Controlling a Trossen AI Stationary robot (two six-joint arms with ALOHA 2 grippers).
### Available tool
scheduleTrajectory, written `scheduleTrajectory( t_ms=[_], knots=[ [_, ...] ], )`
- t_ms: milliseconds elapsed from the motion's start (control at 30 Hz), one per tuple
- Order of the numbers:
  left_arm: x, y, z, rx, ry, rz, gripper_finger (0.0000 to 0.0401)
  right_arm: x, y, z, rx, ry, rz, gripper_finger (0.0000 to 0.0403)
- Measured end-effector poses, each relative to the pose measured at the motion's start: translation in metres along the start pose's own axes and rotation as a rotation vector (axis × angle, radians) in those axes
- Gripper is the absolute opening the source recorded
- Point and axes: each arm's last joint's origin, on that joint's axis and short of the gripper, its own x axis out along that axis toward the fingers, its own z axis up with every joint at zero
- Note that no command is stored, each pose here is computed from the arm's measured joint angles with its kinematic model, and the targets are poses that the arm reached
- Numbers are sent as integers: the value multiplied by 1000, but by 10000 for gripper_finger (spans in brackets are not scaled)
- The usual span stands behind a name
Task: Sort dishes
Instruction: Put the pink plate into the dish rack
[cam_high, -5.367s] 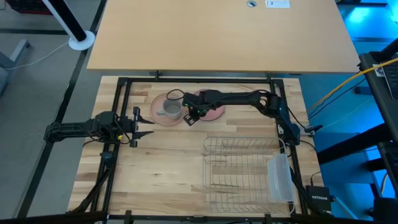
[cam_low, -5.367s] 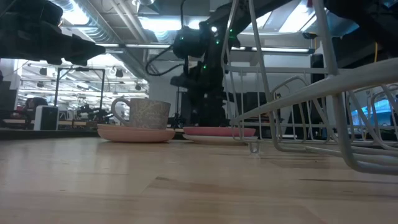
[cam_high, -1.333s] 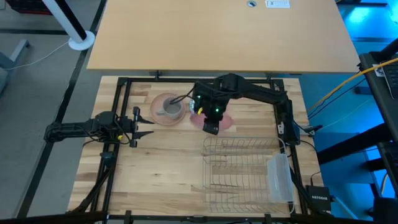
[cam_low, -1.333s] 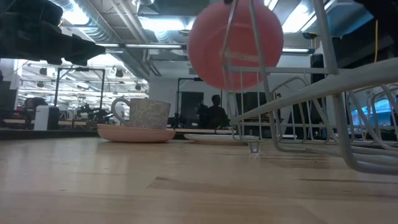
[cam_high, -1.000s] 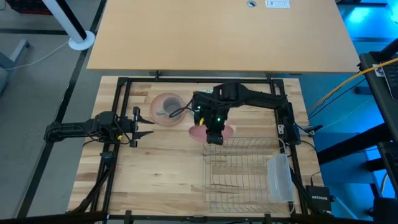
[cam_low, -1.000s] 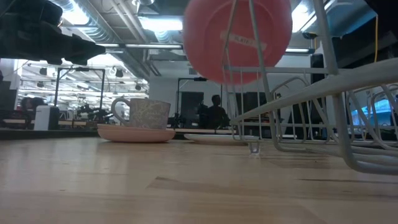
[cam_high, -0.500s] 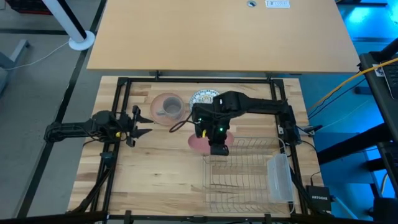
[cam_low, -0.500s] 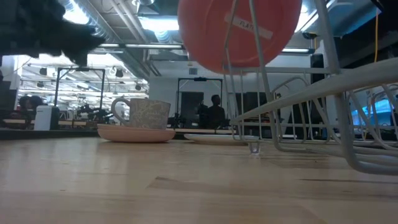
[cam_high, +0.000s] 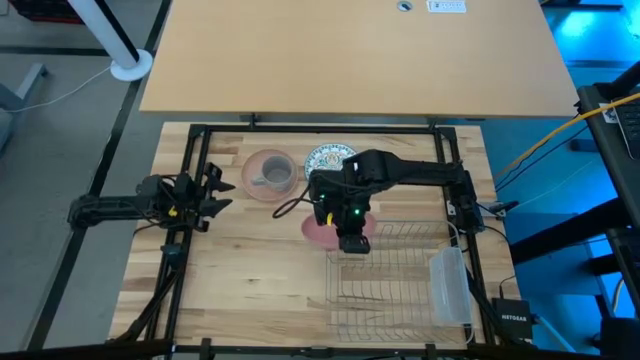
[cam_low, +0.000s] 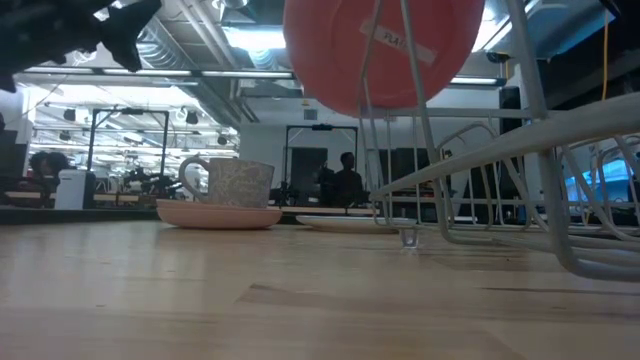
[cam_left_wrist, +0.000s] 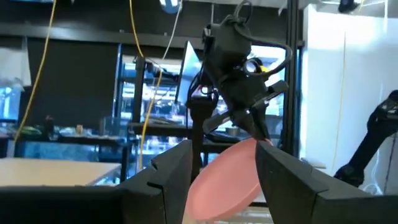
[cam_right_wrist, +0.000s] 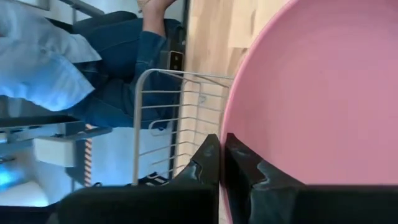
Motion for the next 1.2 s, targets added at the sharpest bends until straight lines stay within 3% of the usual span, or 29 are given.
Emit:
scheduleTrajectory(
  t_ms=[233,467,800,967,1100,1200],
  knots=[
    [7,0,6,84,-74,5,169,-6,-10,5,-11,-56,-53,8],
    [15,1,10,108,-155,0,169,-10,-11,17,-74,-163,6,8],
    [63,-10,11,9,45,-216,169,-12,-5,29,-158,-262,111,8],
    [93,-23,3,65,194,-348,169,-12,-4,29,-160,-262,125,8],
    [109,-28,0,153,266,-382,169,-10,-2,28,-167,-256,139,8],
    [118,-29,0,157,284,-386,169,-8,3,28,-179,-247,155,8]
  ],
)
